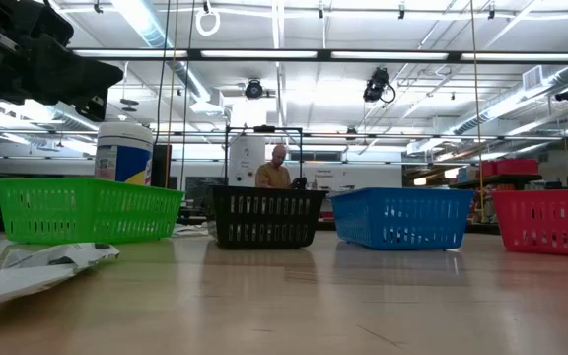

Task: Pick & Place First Aid Supplies
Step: Put the ointment pack into the red basket

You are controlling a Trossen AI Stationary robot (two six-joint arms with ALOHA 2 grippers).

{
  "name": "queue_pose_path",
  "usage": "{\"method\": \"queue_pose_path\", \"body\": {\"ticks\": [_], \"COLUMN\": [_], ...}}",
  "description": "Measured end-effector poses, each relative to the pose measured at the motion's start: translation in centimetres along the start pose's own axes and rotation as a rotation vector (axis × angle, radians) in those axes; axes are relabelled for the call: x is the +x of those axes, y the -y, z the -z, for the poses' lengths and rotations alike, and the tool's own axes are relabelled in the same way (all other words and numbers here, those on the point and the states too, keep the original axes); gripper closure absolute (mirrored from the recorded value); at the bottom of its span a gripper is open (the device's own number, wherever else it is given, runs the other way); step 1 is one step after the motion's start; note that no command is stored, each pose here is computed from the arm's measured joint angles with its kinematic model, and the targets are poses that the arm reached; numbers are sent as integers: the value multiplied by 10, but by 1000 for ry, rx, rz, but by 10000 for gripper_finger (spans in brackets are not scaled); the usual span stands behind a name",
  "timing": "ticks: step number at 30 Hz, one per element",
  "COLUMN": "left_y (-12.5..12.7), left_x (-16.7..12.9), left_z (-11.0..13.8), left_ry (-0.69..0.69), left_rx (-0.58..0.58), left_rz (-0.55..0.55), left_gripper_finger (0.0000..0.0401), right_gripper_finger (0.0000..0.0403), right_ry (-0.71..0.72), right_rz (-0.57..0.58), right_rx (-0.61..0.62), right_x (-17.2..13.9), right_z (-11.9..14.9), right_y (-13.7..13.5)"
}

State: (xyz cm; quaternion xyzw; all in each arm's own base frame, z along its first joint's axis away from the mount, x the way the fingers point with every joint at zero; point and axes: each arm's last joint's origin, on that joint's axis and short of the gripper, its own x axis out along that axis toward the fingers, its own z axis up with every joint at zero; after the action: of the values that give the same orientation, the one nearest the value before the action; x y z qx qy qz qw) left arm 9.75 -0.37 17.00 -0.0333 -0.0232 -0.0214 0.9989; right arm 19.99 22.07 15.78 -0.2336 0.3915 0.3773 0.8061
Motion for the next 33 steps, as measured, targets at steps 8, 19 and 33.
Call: {"method": "queue_pose_path", "body": {"ticks": [8, 19, 33], "left_y": [0, 0, 0], "left_x": [0, 0, 0], "left_z": [0, 0, 0], "left_ry": [0, 0, 0], "left_rx": [0, 0, 0], "left_rz": [0, 0, 0], "left_gripper_finger": [369, 369, 369], "right_gripper_finger": [296, 296, 296], "right_ry": [66, -13, -222], "right_rz": [61, 128, 190], "right_rx": [125, 484, 750], "right_x": [-22, -60, -109], "right_z": [-5, 14, 49], "right_y": [26, 56, 63]}}
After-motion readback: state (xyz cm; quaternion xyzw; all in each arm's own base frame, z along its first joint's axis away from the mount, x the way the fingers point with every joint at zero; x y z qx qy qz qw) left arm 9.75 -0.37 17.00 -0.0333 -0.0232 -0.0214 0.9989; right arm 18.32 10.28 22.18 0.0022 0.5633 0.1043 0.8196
